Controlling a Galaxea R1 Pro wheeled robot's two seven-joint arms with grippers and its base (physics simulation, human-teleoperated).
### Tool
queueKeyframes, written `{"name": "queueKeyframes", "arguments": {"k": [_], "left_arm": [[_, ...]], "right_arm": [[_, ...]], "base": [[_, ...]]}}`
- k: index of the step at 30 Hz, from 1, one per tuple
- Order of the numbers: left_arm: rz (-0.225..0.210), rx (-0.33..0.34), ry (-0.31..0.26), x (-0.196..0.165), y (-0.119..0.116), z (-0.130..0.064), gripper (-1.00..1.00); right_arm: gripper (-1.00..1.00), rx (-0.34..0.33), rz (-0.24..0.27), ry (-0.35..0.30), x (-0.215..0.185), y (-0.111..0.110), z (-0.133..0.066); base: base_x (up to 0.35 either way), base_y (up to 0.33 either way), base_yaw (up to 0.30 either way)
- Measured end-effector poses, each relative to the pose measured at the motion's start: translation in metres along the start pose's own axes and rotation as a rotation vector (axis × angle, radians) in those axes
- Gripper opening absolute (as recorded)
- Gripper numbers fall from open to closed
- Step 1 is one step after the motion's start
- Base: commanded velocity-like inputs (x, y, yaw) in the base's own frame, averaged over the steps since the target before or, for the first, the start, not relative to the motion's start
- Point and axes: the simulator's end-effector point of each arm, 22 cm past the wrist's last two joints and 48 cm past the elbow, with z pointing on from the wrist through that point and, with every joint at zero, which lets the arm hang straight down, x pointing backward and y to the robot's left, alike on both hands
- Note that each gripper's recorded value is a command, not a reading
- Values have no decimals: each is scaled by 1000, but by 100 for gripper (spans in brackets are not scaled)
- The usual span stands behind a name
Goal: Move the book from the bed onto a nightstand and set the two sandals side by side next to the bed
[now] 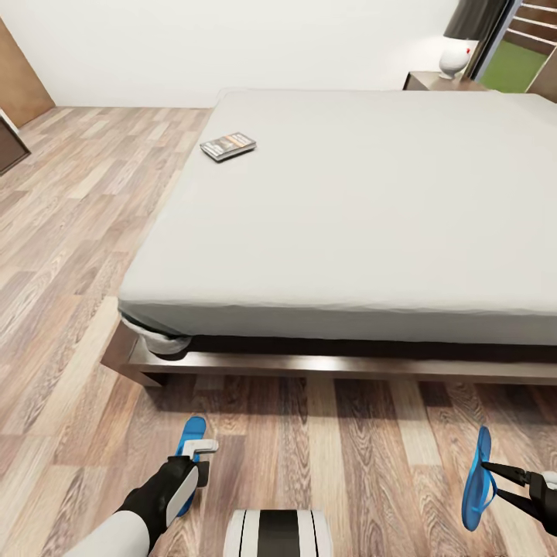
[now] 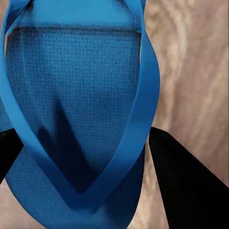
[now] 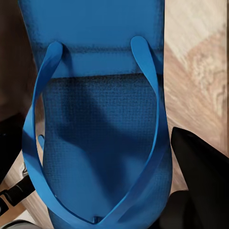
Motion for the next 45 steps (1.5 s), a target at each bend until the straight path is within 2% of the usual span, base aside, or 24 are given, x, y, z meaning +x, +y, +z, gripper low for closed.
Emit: {"name": "queueKeyframes", "arguments": {"k": [4,6,8,13,40,45], "left_arm": [[-1,-1,-3,0,0,1,-100],[-11,-1,-43,-9,0,1,-100],[-37,-1,-131,-28,0,0,-100],[-54,0,-173,-36,1,-1,-100],[-41,-6,-72,9,-3,37,-100],[-40,-6,-73,8,-3,37,-100]], "right_arm": [[-100,2,3,1,0,-1,1],[-100,2,3,1,0,-1,1],[-100,2,3,1,0,-1,1],[-100,3,3,2,1,-2,1],[-100,73,58,51,15,-40,17],[-100,71,59,50,15,-40,17]], "base": [[0,0,0],[0,0,0],[0,0,0],[0,0,0],[0,0,0],[0,0,0]]}}
